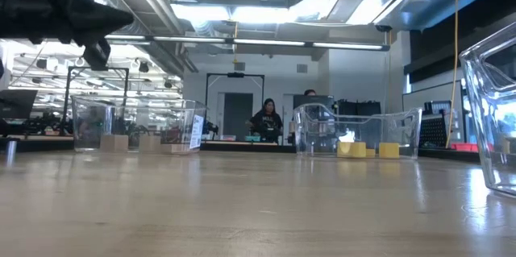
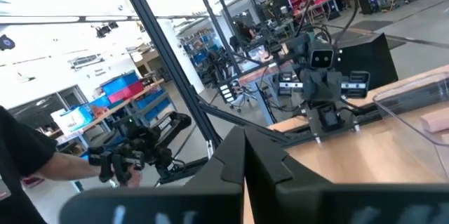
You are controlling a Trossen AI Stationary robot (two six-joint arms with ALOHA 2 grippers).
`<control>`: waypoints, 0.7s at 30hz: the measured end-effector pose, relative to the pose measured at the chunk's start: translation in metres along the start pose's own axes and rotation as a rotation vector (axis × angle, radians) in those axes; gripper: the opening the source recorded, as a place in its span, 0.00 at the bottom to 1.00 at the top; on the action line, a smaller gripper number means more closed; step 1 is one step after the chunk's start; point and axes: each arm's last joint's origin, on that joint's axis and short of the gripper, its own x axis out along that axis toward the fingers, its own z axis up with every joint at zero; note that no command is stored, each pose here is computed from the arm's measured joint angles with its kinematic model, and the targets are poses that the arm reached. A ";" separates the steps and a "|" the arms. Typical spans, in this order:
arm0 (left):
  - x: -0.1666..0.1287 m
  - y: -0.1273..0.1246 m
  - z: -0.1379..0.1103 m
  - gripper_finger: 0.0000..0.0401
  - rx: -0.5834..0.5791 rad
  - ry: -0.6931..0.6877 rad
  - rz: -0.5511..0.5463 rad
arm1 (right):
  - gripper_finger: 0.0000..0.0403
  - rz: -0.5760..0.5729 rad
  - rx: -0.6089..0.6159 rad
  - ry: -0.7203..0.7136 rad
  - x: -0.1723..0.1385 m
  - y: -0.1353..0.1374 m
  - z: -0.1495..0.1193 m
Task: Sort & place blocks by color
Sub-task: Return to Home Position
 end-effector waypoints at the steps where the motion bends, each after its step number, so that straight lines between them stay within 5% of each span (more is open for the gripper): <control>1: 0.000 0.000 0.000 0.00 0.004 0.004 0.002 | 0.00 -0.002 -0.001 0.005 -0.001 0.000 0.000; 8: 0.000 0.000 -0.001 0.00 0.008 0.005 0.003 | 0.00 0.016 -0.004 -0.035 -0.032 -0.003 -0.008; 21: 0.000 0.000 -0.001 0.00 0.009 0.006 0.003 | 0.00 -0.007 0.075 -0.128 -0.083 -0.042 -0.071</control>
